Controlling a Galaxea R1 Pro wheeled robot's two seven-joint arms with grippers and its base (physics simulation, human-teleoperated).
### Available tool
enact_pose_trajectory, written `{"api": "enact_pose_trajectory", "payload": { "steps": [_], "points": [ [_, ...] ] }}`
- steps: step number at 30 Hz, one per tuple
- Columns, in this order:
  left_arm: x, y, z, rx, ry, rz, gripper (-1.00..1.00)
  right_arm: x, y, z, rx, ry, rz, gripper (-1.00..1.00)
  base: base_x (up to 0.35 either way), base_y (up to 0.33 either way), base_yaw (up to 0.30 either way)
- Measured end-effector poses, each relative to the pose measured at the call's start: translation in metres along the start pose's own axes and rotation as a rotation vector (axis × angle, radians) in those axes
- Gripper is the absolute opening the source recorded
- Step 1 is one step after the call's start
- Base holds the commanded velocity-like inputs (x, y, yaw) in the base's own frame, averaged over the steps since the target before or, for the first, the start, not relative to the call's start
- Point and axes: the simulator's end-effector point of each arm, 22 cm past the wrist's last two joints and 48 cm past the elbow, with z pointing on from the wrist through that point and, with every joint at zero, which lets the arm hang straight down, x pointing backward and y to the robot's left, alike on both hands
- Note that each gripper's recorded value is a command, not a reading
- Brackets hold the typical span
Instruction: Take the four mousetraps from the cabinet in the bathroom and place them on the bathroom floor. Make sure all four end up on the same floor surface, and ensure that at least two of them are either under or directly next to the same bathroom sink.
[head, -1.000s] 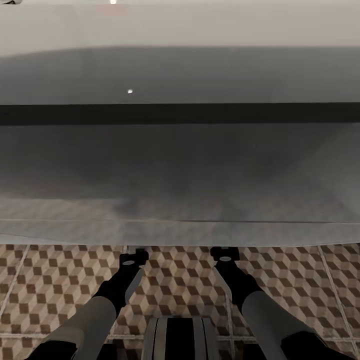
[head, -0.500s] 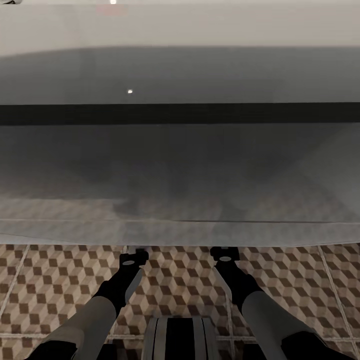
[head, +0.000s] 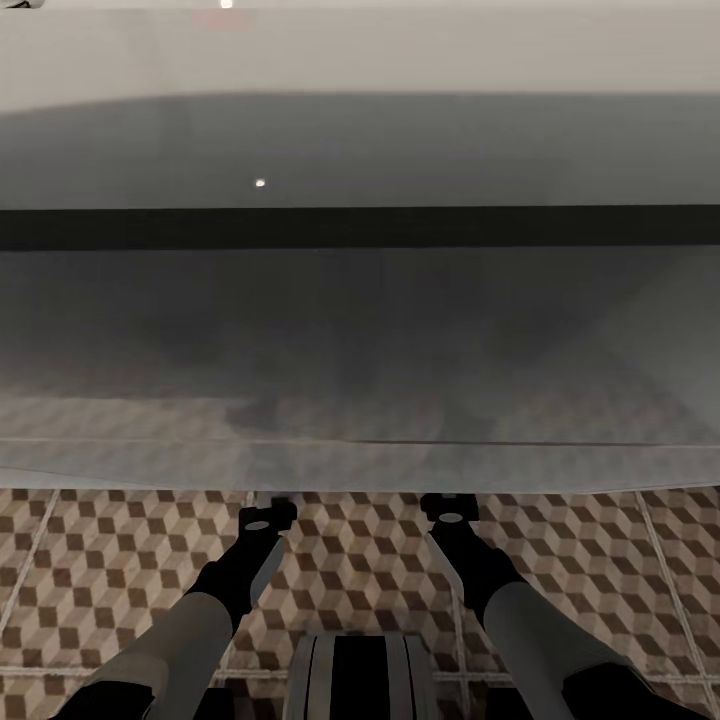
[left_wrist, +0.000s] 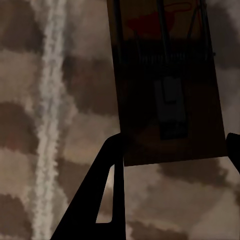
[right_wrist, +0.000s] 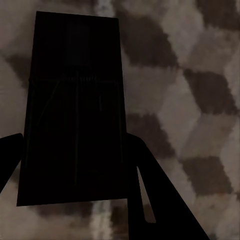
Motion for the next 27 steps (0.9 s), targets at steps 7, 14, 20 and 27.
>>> {"api": "enact_pose_trajectory", "payload": {
  "steps": [7, 14, 20, 27],
  "points": [
    [0.0, 0.0, 0.0, 0.0, 0.0, 0.001, -1.0, 0.0, 0.0, 0.0, 0.002, 0.0, 0.002, -1.0, 0.0, 0.0, 0.0],
    [0.0, 0.001, 0.0, -0.001, 0.0, 0.001, -1.0, 0.0, 0.0, 0.0, 0.0, 0.001, 0.0, -1.0, 0.0, 0.0, 0.0],
    [0.0, 0.003, 0.001, -0.004, 0.0, 0.001, -1.0, 0.0, 0.005, -0.002, 0.003, -0.002, 0.011, -1.0, 0.0, 0.0, 0.0],
    [0.0, 0.004, 0.001, -0.005, 0.0, 0.001, -1.0, -0.011, 0.011, -0.005, -0.003, -0.036, 0.029, -1.0, 0.0, 0.0, 0.0]
  ]
}}
